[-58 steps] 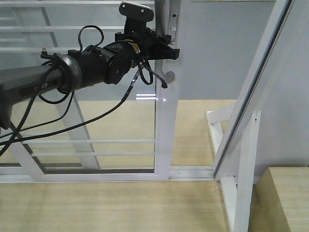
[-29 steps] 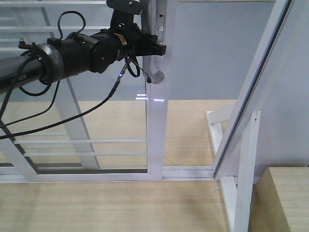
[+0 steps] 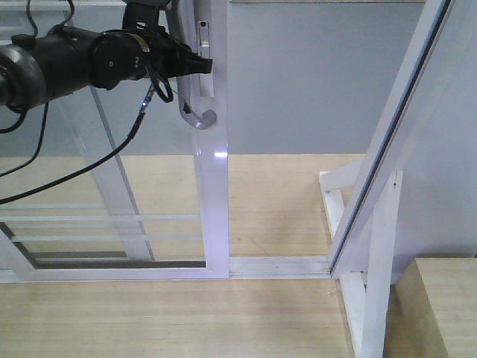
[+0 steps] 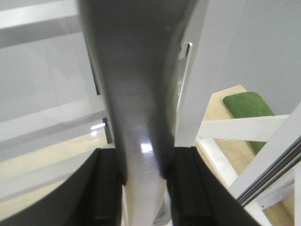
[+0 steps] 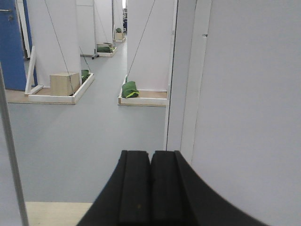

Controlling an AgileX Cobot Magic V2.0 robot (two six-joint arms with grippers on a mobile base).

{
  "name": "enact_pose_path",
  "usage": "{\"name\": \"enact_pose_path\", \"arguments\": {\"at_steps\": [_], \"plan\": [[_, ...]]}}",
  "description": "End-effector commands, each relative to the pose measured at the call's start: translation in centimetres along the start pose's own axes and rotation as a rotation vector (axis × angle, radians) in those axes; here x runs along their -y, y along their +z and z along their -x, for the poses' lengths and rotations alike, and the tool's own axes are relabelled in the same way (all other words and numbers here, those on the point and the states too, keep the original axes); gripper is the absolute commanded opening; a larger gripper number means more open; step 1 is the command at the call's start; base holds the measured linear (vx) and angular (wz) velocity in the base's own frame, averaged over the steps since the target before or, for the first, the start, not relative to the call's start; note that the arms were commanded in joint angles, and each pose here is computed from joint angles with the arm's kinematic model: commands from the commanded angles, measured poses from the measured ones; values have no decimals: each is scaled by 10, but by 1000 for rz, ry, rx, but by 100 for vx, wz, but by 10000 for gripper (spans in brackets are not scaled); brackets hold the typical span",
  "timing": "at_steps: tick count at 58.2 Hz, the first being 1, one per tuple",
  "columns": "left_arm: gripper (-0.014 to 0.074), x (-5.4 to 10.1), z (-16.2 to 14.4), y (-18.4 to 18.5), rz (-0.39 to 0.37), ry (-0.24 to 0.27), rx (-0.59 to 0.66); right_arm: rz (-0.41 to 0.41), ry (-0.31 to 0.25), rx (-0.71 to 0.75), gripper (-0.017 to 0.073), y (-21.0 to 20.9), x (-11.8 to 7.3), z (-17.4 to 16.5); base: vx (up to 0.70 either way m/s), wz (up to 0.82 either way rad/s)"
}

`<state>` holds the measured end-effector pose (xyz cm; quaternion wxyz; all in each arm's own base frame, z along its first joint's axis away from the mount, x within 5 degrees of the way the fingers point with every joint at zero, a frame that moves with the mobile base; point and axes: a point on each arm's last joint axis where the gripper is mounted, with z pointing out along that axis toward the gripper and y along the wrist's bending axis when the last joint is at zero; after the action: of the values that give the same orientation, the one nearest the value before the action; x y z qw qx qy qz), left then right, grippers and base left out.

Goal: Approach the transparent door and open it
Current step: 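Bring the left gripper to the door frame and push it along, then slide the door further open with the left gripper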

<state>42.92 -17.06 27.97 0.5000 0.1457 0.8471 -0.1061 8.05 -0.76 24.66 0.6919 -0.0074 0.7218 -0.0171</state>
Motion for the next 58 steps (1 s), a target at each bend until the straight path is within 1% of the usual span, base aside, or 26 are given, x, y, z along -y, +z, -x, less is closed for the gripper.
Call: {"name": "enact_pose_path", "arguments": {"at_steps": [1,6,16,24,34,48,58], "plan": [[3,-15,81,-61,24,-3,463,0,-39,41,-6,0,0,11,0,0],[3,-22,84,-67,41,-8,474,0,-39,41,-6,0,0,11,0,0],[3,-38,90,-79,87,31,491,0,-39,41,-6,0,0,11,0,0],[3,-51,95,-90,123,51,510,0,-39,41,-6,0,0,11,0,0],[3,-66,98,-101,161,39,508,0,-39,40,-6,0,0,11,0,0],[3,-91,100,-117,228,23,496,4,-38,40,-6,0,0,11,0,0],[3,-103,103,-132,265,15,491,6,-36,39,-6,0,-1,11,0,0]]}}
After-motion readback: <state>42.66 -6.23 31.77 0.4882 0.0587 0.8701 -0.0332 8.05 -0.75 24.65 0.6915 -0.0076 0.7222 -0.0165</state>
